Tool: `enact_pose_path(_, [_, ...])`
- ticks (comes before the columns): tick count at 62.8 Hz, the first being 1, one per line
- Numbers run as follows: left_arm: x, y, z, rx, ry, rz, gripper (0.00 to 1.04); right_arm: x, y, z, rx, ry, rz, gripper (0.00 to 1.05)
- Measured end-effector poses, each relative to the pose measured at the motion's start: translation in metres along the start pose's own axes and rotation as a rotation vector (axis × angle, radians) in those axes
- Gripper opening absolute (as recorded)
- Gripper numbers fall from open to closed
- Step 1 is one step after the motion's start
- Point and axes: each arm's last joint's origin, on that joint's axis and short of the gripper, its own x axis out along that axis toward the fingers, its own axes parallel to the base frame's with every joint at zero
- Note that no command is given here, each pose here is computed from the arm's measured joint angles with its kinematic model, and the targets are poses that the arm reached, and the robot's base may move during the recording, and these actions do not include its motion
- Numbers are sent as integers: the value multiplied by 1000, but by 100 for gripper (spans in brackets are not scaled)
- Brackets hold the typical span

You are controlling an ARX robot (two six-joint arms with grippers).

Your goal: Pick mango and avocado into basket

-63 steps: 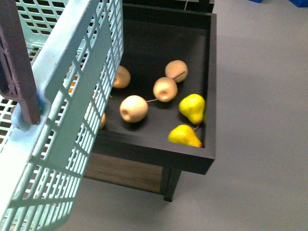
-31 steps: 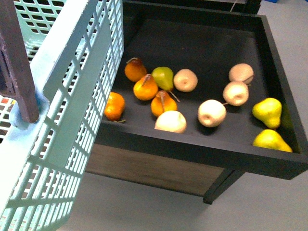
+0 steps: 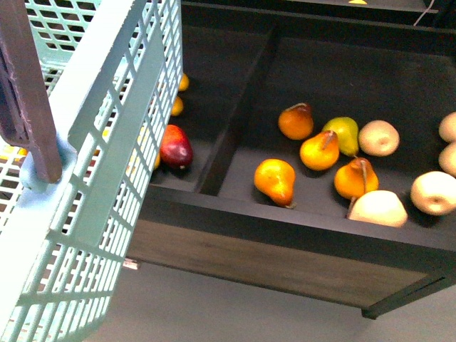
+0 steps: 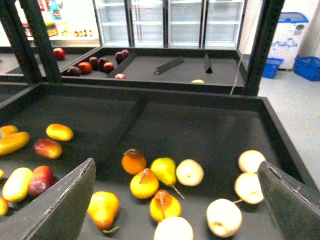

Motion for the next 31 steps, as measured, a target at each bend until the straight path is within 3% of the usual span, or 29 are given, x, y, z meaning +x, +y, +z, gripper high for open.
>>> enact_pose_path(31, [0,0,0,0,-1,0,16,0,0,0,0,0,2,96])
